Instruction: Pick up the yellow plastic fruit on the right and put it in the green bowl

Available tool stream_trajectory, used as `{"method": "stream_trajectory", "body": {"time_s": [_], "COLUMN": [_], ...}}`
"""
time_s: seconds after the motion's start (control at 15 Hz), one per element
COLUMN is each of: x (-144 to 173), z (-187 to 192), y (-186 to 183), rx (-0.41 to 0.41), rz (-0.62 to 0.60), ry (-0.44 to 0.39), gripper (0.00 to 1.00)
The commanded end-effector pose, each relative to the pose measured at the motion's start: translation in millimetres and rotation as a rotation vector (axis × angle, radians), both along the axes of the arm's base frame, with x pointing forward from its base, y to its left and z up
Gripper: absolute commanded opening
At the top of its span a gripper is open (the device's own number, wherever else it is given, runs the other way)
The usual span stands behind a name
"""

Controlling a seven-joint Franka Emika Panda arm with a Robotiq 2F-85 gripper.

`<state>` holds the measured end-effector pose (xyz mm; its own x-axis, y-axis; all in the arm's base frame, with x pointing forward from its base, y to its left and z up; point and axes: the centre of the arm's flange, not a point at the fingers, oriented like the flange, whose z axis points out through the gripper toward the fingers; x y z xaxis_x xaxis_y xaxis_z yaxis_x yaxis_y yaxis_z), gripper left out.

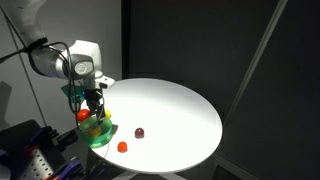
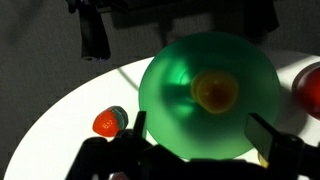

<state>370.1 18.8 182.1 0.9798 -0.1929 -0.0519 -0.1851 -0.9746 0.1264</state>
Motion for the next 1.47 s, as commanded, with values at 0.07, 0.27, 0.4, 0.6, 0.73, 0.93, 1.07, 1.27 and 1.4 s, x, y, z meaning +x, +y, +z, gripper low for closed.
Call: {"method": "stream_trajectory", "body": {"time_s": [0.07,0.27,0.4,0.6,0.73,0.93,1.07,1.27,1.4], "x": [-8.6,-8.7,-9.9,-10.8,-9.7,-5.1,-3.0,-3.5,-5.1], "z": [11.0,14.8,19.0,28.6,36.4,51.1,60.9,74.1,82.9], "y": [-0.2,1.0,2.0,4.6,8.3,13.9,17.2,20.2,21.0], "rx": [-0.023,-0.03,-0.024,-0.004,0.014,0.042,0.059,0.071,0.065], "rz": [-0.065,-0.114,-0.131,-0.119,-0.106,-0.08,-0.057,-0.023,-0.004], "ry": [-0.015,-0.004,-0.002,-0.004,-0.015,-0.036,-0.033,-0.022,-0.005], "gripper": [1.0,1.0,1.0,1.0,1.0,1.0,1.0,1.0,1.0]}}
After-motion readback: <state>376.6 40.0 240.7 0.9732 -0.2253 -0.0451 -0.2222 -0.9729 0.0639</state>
